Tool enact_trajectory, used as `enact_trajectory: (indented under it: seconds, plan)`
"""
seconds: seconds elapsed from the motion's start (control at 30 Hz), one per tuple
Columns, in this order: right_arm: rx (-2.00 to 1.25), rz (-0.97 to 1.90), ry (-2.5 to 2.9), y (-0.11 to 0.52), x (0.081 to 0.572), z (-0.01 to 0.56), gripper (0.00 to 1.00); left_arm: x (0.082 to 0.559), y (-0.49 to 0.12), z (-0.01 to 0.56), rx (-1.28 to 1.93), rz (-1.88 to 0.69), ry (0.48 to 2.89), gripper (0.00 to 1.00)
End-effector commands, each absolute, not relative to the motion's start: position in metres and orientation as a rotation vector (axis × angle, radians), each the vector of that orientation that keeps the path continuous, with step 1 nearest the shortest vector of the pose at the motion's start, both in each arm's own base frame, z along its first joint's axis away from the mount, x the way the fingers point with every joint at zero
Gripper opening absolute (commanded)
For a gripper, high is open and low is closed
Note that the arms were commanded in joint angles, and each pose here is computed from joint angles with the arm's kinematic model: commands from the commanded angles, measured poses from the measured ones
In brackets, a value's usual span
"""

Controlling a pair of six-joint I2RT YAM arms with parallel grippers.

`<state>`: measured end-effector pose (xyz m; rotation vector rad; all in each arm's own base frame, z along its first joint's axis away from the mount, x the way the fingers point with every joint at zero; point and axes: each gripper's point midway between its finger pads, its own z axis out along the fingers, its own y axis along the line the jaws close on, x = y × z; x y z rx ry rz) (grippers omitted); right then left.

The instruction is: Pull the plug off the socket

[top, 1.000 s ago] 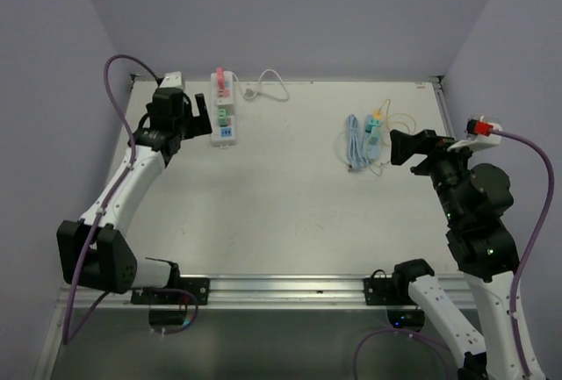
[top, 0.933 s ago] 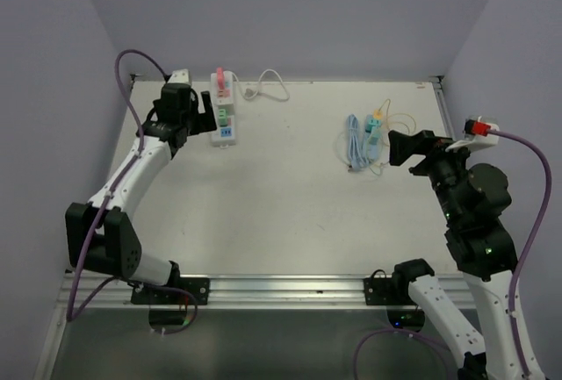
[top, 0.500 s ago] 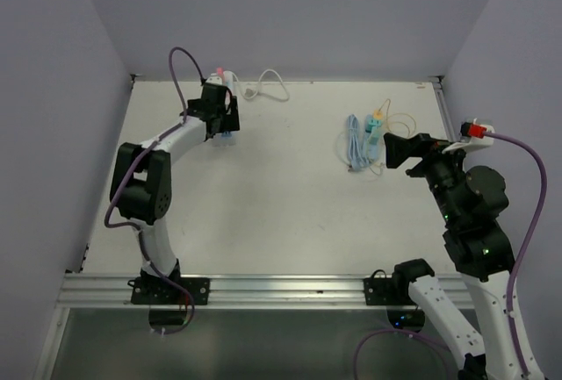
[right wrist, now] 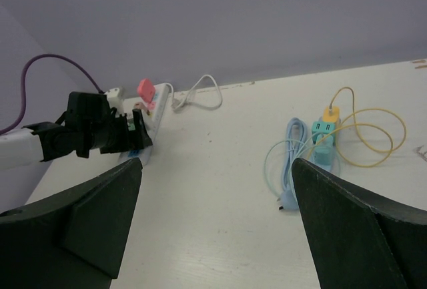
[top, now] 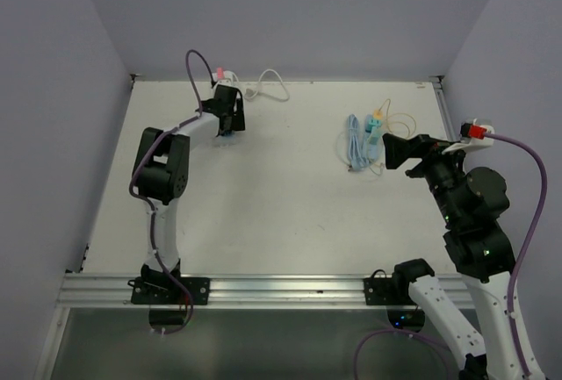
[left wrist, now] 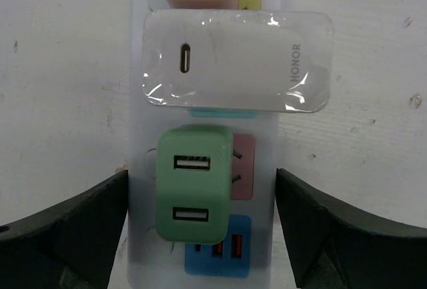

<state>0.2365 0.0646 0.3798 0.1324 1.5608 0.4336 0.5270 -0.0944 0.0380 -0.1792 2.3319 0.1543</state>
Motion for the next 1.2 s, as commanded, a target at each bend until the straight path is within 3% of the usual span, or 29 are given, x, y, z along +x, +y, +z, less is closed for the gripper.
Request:
enact_trajectory:
  seconds: [0.0,0.3,0.53,0.97,1.17]
  plan:
    - [0.115,0.441,1.538,0.067,0.238,0.385,0.99,0.542,-0.097,0.044,-0.193,0.174,2.294,0.88]
    - [0.100,0.451,1.545,0.070,0.238,0.384,0.99,0.509,-0.104,0.032,-0.204,0.178,2.357,0.58]
    - [0.088,0.483,1.570,0.077,0.239,0.375,0.99,0.444,-0.119,0.020,-0.228,0.151,2.450,0.38]
    - [0.052,0.559,1.661,0.095,0.246,0.338,0.99,0.263,-0.189,-0.007,-0.018,0.081,2.645,0.51]
    - [0.039,0.589,1.704,0.102,0.250,0.321,0.99,0.233,-0.223,0.016,0.045,-0.030,2.613,0.70]
